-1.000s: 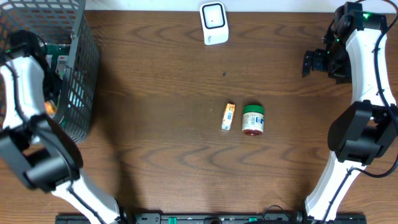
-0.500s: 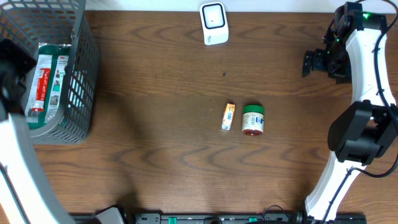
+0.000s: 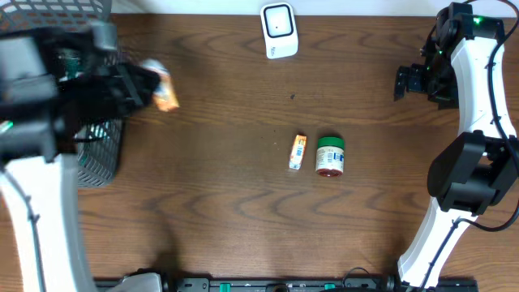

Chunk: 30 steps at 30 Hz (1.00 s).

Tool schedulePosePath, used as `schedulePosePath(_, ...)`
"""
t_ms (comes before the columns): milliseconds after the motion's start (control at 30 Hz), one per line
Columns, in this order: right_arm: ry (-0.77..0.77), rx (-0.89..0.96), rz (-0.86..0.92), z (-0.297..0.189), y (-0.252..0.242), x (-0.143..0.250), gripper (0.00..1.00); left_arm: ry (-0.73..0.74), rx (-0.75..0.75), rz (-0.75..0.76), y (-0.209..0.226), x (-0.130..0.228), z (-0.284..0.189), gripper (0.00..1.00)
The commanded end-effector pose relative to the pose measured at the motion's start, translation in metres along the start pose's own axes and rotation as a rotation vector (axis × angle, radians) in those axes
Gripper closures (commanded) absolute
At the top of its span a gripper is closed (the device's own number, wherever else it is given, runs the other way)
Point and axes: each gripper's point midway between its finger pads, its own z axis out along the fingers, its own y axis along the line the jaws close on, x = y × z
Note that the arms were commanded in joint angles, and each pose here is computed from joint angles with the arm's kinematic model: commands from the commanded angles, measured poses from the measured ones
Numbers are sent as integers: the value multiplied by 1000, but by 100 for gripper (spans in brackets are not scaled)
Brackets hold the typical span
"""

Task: Scan the item barcode
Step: 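Carry the Kleenex pack out and place it beside the other packet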

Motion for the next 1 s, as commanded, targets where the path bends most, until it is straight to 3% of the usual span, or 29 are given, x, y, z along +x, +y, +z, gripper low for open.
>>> schedulePosePath(0,-10,5,-4,-2,-1,-2,1,191,79,41,-13,33,45,81)
schedulePosePath(233,-10,5,-4,-2,-1,-2,1,494,85,12,-10,88,131,81)
schedulePosePath(333,-10,5,-4,-2,-1,-2,1,620,194,1,-21,111,161,81)
schedulePosePath(667,-10,5,-4,-2,-1,-2,1,796,234,-95,13,147,234,81)
schedulePosePath(967,-10,5,-4,-2,-1,-2,1,821,240,-61,18,164,264,81)
